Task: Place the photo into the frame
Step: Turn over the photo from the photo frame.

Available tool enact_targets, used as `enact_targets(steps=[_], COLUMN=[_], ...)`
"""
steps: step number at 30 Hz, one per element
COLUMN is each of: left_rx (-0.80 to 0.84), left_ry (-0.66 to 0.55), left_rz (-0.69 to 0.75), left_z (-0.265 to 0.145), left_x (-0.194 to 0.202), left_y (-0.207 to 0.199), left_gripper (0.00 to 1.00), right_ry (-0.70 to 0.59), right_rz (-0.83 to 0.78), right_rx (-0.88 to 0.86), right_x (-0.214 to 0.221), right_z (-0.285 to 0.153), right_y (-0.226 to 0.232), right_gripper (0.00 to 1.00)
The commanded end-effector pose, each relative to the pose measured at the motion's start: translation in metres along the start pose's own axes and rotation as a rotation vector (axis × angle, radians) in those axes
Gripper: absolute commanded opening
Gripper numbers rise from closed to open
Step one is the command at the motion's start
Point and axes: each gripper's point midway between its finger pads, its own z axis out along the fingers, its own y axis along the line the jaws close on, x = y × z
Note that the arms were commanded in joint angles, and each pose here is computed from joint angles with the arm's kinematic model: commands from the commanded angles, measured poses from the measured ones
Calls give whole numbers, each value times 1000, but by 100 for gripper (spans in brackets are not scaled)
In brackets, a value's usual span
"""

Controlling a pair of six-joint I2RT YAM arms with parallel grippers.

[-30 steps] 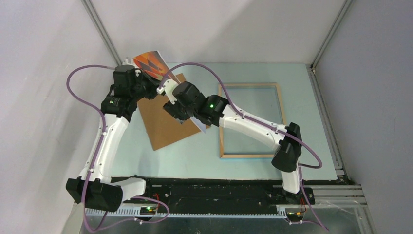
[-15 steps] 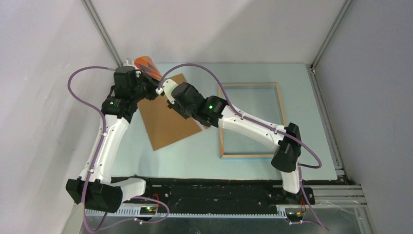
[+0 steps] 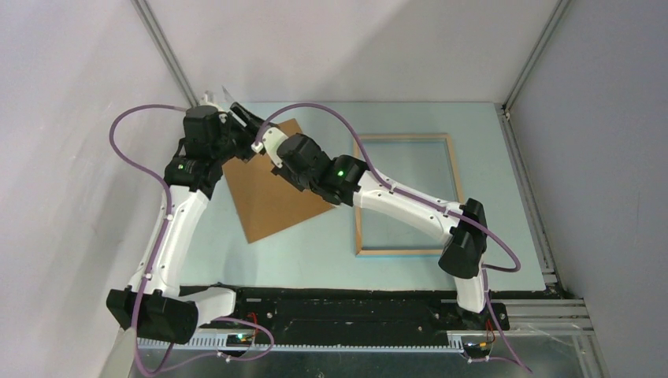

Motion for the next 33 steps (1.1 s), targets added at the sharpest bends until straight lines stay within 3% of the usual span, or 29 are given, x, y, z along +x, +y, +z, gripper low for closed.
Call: enact_targets(steps=[1, 3, 5, 13, 23, 28, 33], left_rx=[124, 159, 190, 332, 546, 532, 503], left_ry=[-54, -72, -84, -113, -136, -132, -88], left_rz=[78, 117, 159, 401, 770, 815, 800], left_z=[-21, -29, -37, -64, -103, -98, -80], left_x=[-14, -21, -25, -36, -32, -28, -22], left_y=[-36, -47, -57, -97, -138, -129, -115], left_gripper=[79, 95, 99, 100, 100, 100, 100], right_ry=[-124, -132, -143, -181, -286, -229, -135], right_rz=[53, 76, 103, 286, 604, 724, 946], right_rx=[41, 42, 43, -2, -109, -120, -185], right_x=[-40, -40, -41, -25, 26, 69, 139], right_z=[-30, -35, -41, -68, -119, -139, -138], right_y=[-29, -38, -50, -102, -175, -195, -206], right_gripper=[0, 0, 0, 0, 0, 0, 0])
